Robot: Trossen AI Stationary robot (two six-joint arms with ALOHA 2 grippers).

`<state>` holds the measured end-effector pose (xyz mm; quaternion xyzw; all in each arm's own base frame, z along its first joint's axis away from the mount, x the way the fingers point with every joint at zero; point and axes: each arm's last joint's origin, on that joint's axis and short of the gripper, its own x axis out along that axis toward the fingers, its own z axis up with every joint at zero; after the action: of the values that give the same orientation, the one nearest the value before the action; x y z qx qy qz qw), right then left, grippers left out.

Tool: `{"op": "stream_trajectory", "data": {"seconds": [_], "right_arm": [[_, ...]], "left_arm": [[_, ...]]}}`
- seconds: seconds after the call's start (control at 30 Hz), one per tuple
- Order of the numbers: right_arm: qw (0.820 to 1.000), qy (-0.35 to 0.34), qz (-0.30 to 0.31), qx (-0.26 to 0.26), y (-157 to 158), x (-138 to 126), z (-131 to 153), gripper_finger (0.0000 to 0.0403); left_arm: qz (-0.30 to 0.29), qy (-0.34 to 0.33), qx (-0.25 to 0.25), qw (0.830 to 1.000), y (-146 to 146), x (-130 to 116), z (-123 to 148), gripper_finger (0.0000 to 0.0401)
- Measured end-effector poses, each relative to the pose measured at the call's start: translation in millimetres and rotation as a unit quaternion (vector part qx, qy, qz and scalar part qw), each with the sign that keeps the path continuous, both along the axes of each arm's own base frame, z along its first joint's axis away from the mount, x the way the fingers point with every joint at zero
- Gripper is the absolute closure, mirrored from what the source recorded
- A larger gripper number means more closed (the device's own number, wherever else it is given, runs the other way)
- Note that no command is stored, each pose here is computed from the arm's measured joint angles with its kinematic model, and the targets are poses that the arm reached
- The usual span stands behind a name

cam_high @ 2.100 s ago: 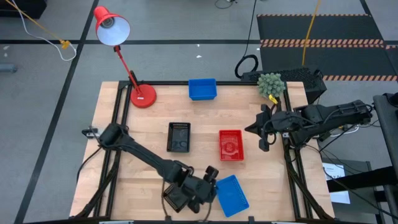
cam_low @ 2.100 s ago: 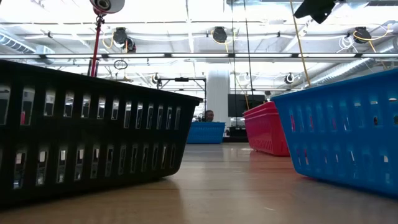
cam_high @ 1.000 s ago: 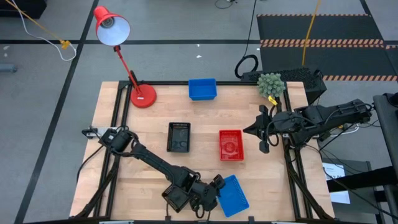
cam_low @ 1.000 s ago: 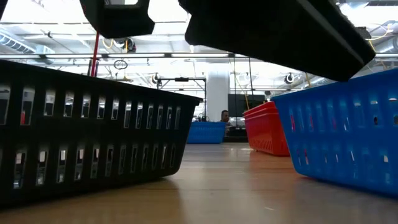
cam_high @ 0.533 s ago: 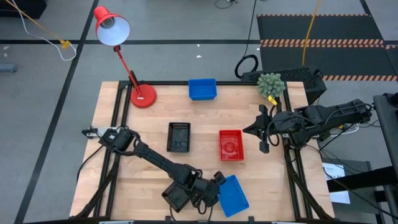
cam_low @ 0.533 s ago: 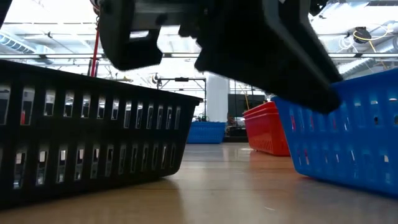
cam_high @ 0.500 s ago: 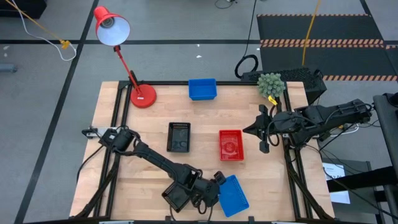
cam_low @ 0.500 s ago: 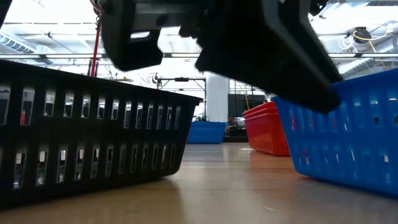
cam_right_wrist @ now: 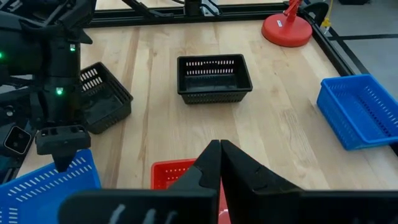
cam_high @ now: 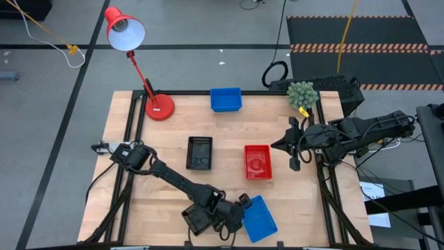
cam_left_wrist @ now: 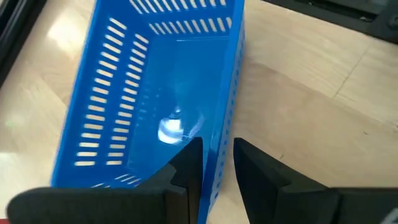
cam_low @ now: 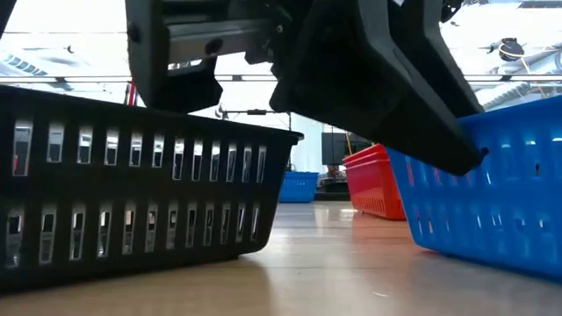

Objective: Stack baskets by color
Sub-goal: Stack the bottom blue bin on top of the top blue bins

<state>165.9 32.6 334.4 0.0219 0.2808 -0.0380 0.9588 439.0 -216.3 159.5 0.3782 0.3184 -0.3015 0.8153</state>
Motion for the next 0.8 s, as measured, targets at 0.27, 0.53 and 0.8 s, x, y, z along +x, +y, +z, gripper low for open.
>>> {"op": "stream_trajectory", "data": {"seconds": [0.27,0.53,0.8], "right_arm": [[1.000,0.001,0.004,-0.008,-0.1,0.0,0.0,0.0399],[1.000,0.001,0.004,-0.008,-0.1,0.0,0.0,0.0399],[1.000,0.001,0.004,-0.008,-0.1,0.0,0.0,0.0399]], "left_arm": [[-0.012,-0.004,0.013,1.000,3.4,1.4,-0.2,0.0309],[-0.024,-0.001,0.006,1.000,4.0,1.8,-0.2,0.0369],[-0.039,-0.010,0.007,0.999,-2.6,-1.9,5.7,0.0384]]}}
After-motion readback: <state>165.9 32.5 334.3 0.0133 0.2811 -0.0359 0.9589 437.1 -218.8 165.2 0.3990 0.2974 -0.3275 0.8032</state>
